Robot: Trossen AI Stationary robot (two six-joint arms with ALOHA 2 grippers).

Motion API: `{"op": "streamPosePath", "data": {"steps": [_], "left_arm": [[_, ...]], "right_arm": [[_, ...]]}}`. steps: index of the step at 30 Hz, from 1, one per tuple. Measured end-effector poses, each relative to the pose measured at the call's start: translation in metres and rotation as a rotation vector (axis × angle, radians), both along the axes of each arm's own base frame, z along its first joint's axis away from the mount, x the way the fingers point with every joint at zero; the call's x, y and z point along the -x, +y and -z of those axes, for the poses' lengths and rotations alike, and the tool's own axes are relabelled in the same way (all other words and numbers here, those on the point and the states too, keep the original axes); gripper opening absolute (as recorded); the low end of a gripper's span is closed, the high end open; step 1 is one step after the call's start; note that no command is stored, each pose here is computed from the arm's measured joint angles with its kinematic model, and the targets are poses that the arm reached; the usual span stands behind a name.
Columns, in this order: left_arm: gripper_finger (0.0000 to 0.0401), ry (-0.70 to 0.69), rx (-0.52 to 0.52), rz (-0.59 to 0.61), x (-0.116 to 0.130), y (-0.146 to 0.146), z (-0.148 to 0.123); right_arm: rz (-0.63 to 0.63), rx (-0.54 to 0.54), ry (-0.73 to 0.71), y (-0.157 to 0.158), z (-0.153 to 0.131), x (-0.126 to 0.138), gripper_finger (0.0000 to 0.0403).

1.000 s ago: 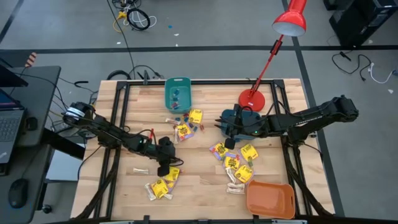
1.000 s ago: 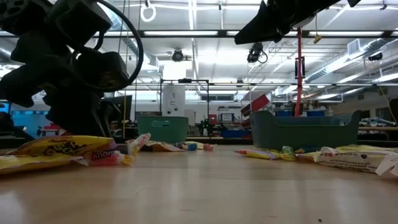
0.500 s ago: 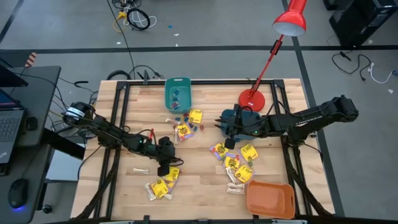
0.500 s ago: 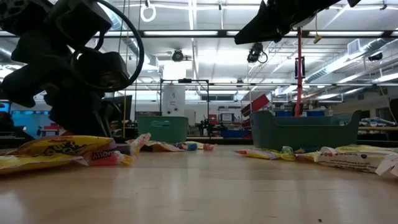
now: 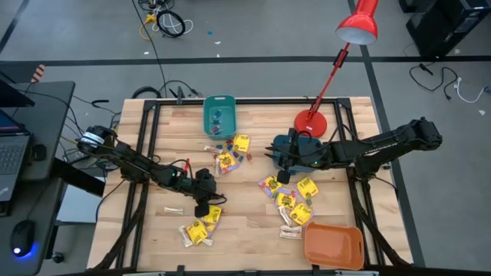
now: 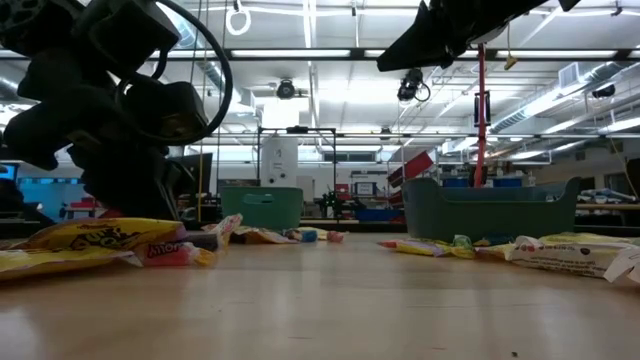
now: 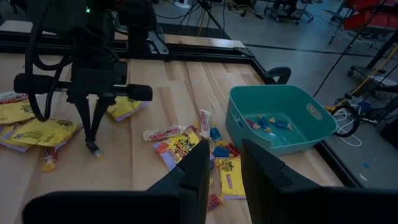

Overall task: Sort candy
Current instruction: Put the violet candy into the green bin

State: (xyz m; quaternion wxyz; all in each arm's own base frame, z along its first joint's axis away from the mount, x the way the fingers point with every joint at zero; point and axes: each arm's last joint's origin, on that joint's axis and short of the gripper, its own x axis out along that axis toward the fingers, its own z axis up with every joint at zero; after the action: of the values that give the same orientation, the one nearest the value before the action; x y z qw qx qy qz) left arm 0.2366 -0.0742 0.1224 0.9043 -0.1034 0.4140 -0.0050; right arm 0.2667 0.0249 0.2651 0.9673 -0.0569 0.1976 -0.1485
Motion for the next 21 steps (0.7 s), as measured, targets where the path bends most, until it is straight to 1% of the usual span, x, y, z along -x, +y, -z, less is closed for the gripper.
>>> {"op": "streamPosePath", "data": {"steps": [3,9,11,13,15,18,21], "left_arm": [[0.0001,-0.003,-0.005,-0.002,0.0,0.0,0.0],[0.0,-0.051,-0.032,0.046,-0.001,-0.006,-0.01],[0.0,-0.082,-0.031,0.051,-0.005,-0.008,-0.016],[0.0,-0.092,-0.046,0.064,-0.003,-0.008,-0.021],[0.0,-0.139,-0.047,0.065,-0.005,-0.009,-0.031],[0.0,-0.192,-0.061,0.074,0.0,-0.007,-0.045],[0.0,-0.237,-0.105,0.072,0.007,-0.003,-0.06]], "right_arm": [[0.0,0.0,0.001,0.0,0.0,0.0,0.0077],[0.0,0.0,0.005,0.0,0.0,0.0,0.0077],[0.001,0.001,0.007,0.0,0.001,0.0,0.0077],[0.001,0.001,0.01,0.0,0.001,0.0,0.0077],[0.001,0.0,0.013,0.0,0.001,0.0,0.0077],[0.002,-0.002,0.016,0.0,0.002,0.001,0.0077],[0.004,-0.006,0.019,0.0,0.002,0.001,0.0077]]}}
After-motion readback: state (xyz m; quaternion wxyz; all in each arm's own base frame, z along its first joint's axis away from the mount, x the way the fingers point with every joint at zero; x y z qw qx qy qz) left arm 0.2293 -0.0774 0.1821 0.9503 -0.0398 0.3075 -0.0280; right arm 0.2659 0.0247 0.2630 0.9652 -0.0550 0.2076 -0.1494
